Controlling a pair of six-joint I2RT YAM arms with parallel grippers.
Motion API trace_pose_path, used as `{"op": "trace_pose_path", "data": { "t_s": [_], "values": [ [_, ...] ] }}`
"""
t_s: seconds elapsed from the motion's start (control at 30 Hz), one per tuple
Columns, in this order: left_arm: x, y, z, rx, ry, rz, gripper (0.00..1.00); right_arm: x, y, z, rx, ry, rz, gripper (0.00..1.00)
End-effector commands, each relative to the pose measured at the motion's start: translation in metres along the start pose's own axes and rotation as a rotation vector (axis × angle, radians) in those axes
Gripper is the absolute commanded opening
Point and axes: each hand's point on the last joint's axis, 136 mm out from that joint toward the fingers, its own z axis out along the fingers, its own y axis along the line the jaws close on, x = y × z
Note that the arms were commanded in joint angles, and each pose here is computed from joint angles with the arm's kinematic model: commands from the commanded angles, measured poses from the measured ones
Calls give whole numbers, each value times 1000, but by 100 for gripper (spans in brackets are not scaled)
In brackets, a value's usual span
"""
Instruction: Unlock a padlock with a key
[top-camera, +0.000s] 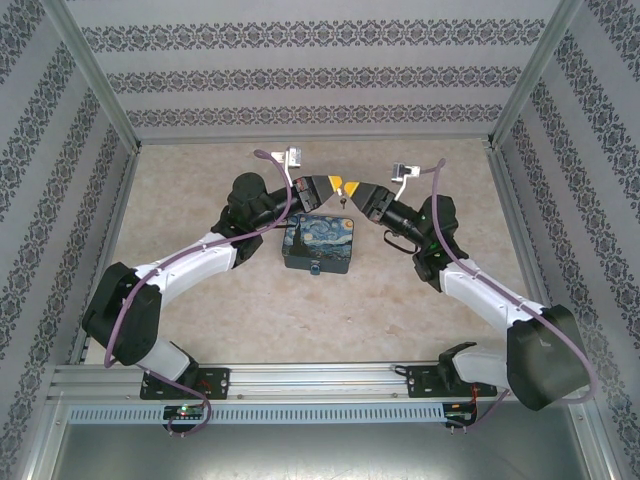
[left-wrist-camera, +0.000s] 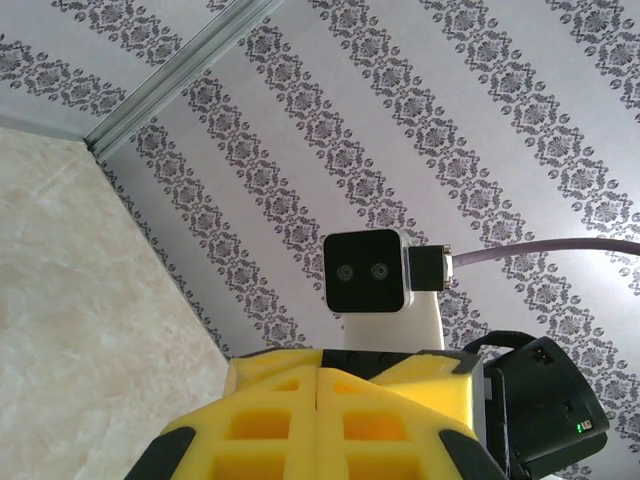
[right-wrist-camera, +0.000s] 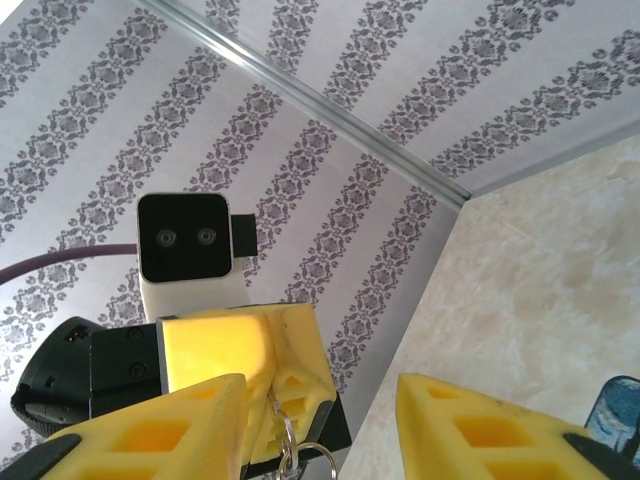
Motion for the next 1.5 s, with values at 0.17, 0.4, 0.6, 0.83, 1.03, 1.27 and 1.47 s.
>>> {"op": "trace_pose_path", "data": {
  "t_s": [0.17,0.4,0.6,0.83,1.03,1.27,1.47],
  "values": [
    [-11,-10,-3,50,-44,27,0,0,25,3,-91,-6,-44,39],
    [-11,-9,-2,49,-45,23,0,4,20,3,-83,2,-32,35],
    [-9,-4,-1,41,-38,9,0,8,16,4,-79,13,-26,31],
    [-9,-4,-1,43,-40,5,0,12,11,5,-71,23,-19,28],
    [-8,-2,0,40,-39,0,0,16,12,6,-77,38,-18,28],
    [-9,-2,0,39,-42,1,0,18,9,5,-69,43,-14,23],
    [-8,-1,-1,36,-38,2,0,17,5,2,-59,36,-14,19]
  ]
}}
